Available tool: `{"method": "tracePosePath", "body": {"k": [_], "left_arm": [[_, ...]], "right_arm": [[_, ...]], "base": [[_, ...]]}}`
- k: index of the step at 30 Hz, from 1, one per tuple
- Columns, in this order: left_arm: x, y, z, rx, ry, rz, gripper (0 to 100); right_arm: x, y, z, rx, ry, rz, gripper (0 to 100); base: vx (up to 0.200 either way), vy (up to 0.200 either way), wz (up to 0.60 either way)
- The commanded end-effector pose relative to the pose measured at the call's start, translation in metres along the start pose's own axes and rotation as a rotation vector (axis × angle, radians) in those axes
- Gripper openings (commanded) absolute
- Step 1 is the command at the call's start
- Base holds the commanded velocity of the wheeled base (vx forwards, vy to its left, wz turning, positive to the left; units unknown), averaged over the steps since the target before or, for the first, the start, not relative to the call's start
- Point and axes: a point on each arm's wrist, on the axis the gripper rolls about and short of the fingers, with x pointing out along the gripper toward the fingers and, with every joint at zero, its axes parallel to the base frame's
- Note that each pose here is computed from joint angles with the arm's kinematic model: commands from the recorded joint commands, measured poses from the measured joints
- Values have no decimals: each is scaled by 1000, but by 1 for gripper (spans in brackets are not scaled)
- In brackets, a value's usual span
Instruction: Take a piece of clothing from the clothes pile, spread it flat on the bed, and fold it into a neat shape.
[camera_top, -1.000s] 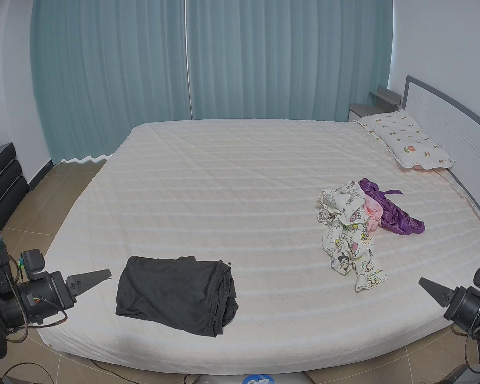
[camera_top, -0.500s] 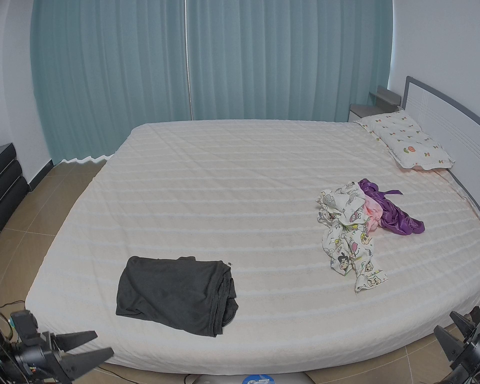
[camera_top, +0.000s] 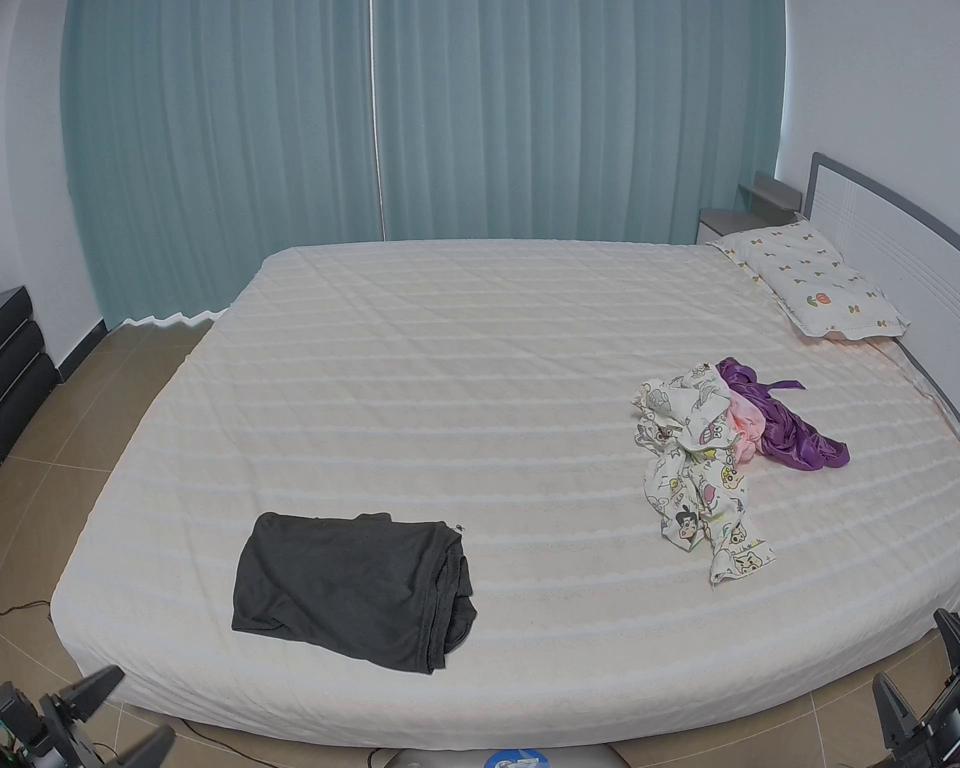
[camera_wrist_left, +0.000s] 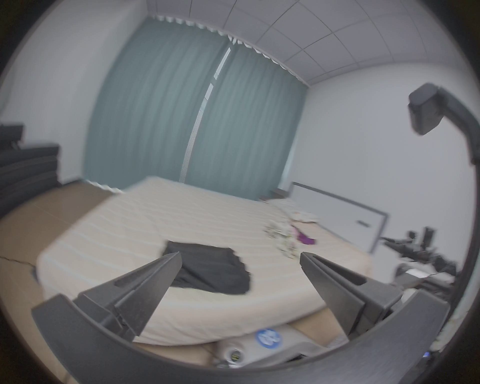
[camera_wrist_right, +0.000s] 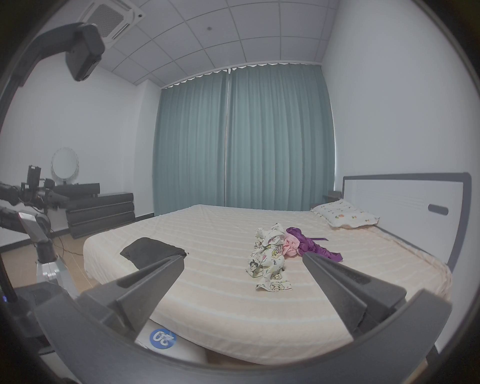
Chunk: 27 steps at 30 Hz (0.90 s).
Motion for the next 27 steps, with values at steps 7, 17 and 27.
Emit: {"method": "tracePosePath", "body": {"k": [7, 17, 27], "left_arm": [[-4, 7, -5, 230, -89, 448, 100], [-10, 6, -8, 282, -150, 499, 100], [-9, 0, -11, 299, -117, 195, 100]], "right_arm": [[-2, -1, -5, 5, 5, -109, 100], [-2, -2, -9, 14, 32, -158, 100], [-2, -2, -10, 51, 33, -164, 100]], "base": [[0, 0, 0], [0, 0, 0], [0, 0, 0]]}}
